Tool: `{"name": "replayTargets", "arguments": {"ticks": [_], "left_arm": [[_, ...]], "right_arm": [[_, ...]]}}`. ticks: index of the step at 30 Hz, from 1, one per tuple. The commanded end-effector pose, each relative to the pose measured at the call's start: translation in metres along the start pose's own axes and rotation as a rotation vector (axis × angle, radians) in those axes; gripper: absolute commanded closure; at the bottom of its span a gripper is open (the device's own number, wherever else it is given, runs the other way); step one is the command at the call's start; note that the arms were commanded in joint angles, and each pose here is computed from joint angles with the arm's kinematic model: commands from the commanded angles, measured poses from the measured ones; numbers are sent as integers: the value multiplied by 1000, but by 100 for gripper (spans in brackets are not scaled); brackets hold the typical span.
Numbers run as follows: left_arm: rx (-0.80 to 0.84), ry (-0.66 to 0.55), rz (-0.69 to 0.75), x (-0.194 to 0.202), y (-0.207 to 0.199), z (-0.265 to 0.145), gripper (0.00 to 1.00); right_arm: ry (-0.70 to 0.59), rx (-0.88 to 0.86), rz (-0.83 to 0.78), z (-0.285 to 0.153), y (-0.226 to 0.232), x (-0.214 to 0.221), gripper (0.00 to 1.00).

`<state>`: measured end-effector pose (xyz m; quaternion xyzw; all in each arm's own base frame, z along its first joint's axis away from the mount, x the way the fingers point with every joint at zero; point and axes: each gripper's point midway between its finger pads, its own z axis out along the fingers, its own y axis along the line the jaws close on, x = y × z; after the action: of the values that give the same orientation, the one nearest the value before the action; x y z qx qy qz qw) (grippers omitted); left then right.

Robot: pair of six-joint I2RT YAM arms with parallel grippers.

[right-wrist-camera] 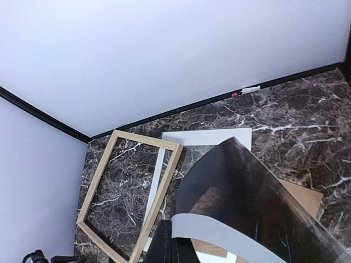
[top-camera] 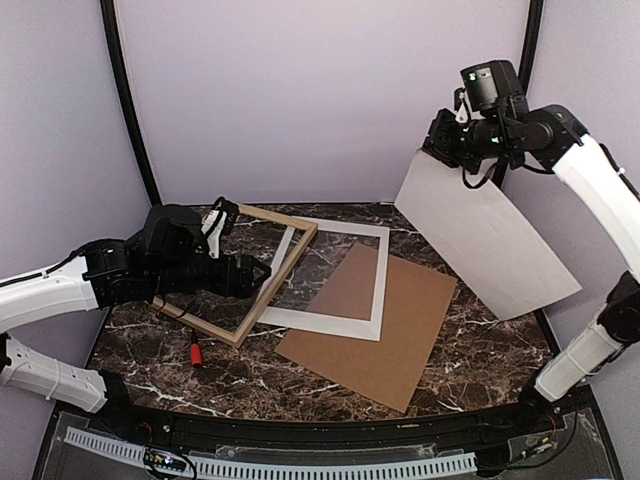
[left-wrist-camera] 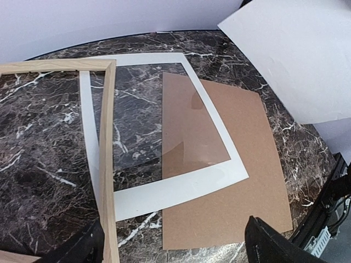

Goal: Take the photo out of the frame
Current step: Place the photo on the backboard.

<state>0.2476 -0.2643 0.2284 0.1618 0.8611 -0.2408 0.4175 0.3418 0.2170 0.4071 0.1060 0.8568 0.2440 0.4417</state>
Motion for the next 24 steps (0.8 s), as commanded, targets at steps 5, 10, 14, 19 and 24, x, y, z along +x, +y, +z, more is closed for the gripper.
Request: {"name": "replayTargets", "arguments": {"ticks": [5,10,14,19,24], "left_arm": [[-178,-3,-28,17,45,-43,8],[-239,-80,-50,7,63,-79,7],[-272,-123,-55,1,72,-98,6],[-292,-136,-54,-6,75,-110,6],[-287,-153,-47,-14,73,-116,6]], "right_arm": [[91,-470,-86,57,121,-25,100],[225,-690,-133,41,194,28,100],[372,-706,-200,19,208,118,100],[519,-635,-181,2,163,218,100],[598,-468,-43,16,66,281,100]]}}
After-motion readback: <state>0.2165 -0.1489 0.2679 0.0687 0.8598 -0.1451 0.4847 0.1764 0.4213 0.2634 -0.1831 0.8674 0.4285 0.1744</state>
